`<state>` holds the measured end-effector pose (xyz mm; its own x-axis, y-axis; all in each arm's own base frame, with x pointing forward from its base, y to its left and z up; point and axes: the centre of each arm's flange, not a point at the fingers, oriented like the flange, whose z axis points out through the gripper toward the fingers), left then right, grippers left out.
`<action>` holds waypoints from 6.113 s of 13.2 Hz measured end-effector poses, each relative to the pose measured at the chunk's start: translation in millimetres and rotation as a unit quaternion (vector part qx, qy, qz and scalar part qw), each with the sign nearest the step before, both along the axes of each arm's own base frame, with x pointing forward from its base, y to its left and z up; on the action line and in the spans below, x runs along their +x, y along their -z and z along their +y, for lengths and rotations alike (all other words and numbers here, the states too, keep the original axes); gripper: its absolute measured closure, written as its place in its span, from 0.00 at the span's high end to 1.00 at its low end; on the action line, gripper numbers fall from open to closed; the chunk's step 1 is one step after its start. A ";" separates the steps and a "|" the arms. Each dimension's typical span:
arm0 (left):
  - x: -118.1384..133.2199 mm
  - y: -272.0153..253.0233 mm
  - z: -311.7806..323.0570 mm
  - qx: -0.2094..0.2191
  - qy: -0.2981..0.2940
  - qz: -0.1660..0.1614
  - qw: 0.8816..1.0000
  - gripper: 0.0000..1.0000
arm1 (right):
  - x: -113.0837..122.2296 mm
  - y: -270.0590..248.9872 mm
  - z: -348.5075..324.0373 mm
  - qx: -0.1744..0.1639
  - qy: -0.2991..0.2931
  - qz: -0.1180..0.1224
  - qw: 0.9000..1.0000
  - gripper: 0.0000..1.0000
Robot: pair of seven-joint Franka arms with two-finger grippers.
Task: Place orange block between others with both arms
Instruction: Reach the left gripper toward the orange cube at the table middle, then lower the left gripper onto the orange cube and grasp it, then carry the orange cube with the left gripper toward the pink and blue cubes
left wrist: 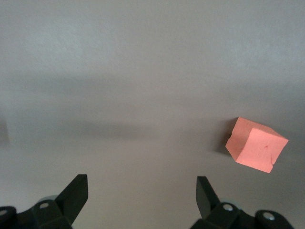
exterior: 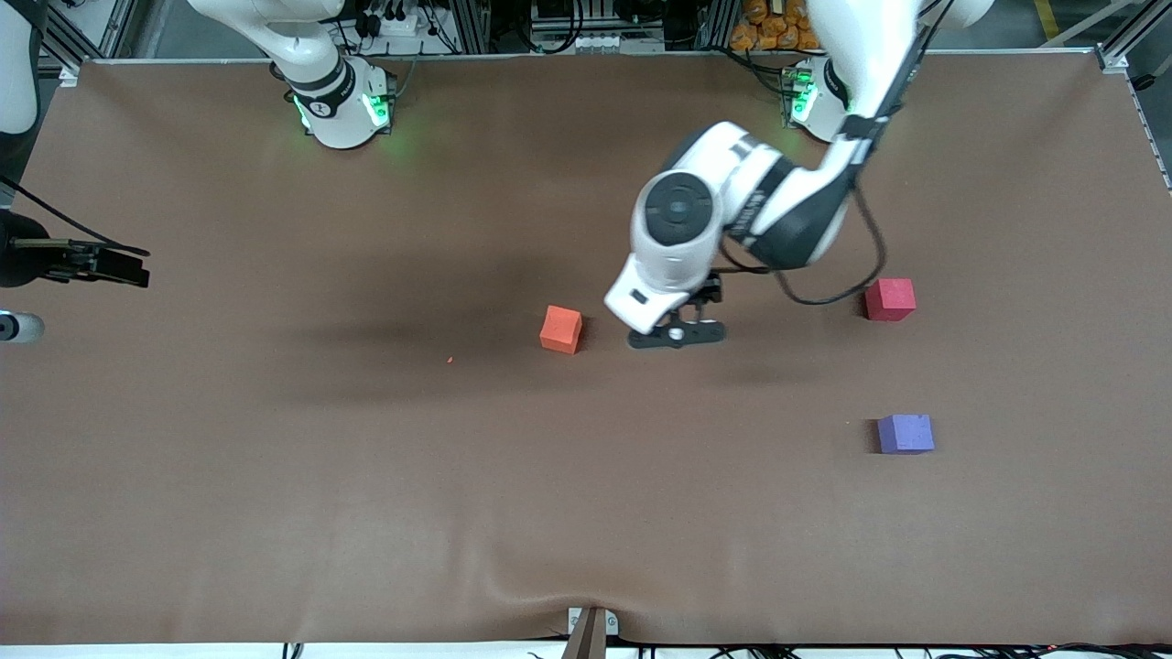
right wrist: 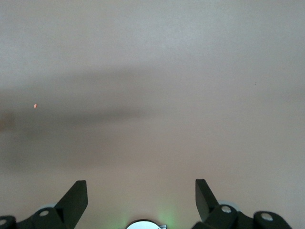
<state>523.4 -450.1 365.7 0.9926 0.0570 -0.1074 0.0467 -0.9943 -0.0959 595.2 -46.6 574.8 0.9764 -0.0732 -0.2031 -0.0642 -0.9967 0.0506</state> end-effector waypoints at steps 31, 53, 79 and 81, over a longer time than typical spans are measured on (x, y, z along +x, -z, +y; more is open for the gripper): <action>-57.2 84.1 -124.9 -0.071 0.224 -0.115 0.965 1.00 | 0.0 -0.1 -18.5 0.019 0.020 -0.008 1.000 1.00; -87.1 183.7 -145.7 -0.069 0.162 -0.121 0.977 0.60 | 0.1 0.0 -18.4 0.019 0.020 -0.008 1.000 1.00; 101.0 61.5 296.1 0.089 -0.068 -0.004 0.994 0.55 | 0.6 0.1 -16.9 0.019 0.019 -0.008 1.000 1.00; 89.8 66.5 333.5 0.076 -0.050 -0.002 0.996 0.55 | 0.7 0.1 -17.0 0.019 0.019 -0.009 1.000 1.00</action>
<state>613.2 -116.6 299.1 0.9815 0.1709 -0.0866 0.1454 -0.9588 -0.2442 595.8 -63.7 574.7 0.9765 -0.1023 -0.1896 -0.1020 -0.9947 0.0112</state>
